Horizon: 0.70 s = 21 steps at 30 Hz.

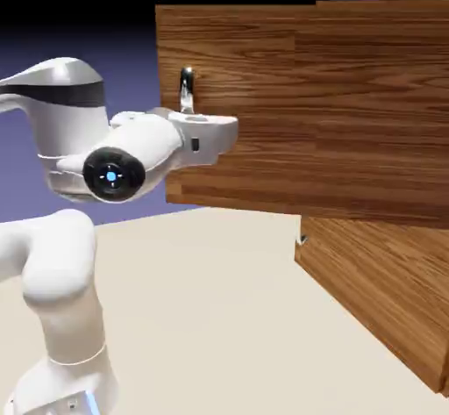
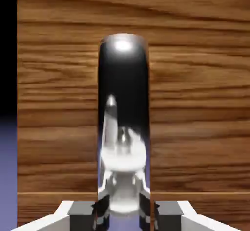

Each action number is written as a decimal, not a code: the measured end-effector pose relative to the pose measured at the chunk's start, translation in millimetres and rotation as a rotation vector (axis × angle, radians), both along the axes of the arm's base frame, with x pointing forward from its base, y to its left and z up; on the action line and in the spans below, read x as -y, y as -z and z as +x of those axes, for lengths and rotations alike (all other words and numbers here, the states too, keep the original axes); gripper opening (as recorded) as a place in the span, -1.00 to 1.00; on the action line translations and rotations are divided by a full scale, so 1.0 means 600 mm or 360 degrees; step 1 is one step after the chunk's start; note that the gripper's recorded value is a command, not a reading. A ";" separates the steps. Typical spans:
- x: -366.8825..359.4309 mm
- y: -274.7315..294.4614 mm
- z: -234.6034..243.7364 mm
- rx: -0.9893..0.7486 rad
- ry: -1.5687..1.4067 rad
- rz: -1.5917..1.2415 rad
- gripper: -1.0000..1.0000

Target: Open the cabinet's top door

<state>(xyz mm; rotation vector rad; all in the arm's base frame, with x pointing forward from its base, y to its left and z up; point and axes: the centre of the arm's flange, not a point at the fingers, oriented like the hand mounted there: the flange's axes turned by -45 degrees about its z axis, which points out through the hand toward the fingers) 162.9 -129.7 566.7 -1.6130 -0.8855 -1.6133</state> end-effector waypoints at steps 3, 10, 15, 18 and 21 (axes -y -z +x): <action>0.051 0.000 -0.013 0.0000 -0.0096 0.0000 -1.00; 0.185 0.000 -0.033 0.0000 -0.0344 0.0000 -1.00; 0.272 0.000 -0.035 0.0000 -0.0501 0.0000 -1.00; 0.320 0.000 -0.032 0.0000 -0.0589 0.0000 -1.00; 0.365 0.000 -0.027 0.0000 -0.0672 0.0000 -1.00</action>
